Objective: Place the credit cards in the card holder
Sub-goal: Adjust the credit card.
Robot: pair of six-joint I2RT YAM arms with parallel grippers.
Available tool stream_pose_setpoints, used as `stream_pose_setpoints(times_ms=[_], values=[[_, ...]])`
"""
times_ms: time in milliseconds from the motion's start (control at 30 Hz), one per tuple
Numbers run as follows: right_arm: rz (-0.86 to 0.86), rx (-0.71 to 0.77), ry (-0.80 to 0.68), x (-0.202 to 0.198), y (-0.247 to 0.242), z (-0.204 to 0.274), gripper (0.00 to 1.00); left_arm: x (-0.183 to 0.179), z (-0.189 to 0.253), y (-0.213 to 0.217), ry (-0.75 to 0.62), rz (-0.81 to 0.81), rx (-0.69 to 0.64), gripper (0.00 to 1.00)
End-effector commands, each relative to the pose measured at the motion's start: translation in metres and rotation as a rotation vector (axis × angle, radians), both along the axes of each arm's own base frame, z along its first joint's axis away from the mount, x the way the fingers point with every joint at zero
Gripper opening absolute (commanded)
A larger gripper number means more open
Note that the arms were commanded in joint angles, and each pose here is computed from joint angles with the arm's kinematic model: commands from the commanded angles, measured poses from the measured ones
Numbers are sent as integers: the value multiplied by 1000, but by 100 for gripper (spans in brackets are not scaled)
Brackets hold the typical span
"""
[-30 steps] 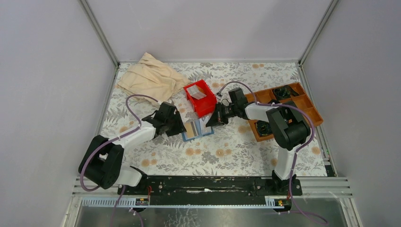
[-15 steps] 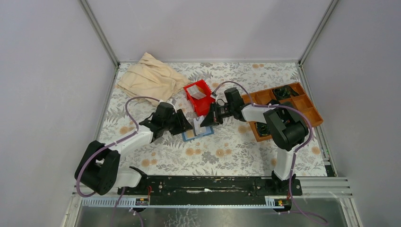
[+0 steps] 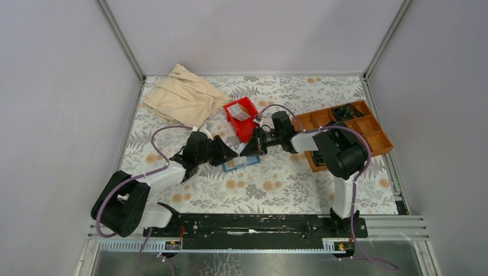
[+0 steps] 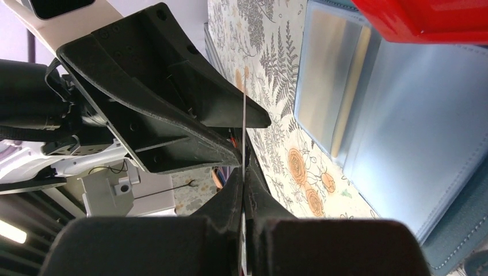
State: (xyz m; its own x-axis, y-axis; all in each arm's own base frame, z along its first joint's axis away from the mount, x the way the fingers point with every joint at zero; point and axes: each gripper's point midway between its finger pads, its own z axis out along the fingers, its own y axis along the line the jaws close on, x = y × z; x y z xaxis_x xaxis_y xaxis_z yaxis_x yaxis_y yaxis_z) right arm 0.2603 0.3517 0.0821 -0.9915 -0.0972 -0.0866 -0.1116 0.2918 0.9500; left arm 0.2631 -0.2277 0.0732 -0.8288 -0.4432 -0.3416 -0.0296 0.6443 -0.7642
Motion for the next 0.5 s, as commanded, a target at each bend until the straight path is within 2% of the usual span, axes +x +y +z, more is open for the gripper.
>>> stream_pose_setpoints(times_ms=[0,167,333,433,467], values=[[35,98,2,-6,8,16,0,11,26,-8,-112,11,-109,45],[38,127,42,-11,9,16,0,9,34,-9,-150,22,-174,36],[39,130,50,-13,9,17,0,7,42,-9,-192,20,-215,17],[36,128,54,-14,9,18,0,5,45,-10,-209,18,-243,0],[37,128,54,-14,8,18,0,4,44,-10,-208,18,-249,0]])
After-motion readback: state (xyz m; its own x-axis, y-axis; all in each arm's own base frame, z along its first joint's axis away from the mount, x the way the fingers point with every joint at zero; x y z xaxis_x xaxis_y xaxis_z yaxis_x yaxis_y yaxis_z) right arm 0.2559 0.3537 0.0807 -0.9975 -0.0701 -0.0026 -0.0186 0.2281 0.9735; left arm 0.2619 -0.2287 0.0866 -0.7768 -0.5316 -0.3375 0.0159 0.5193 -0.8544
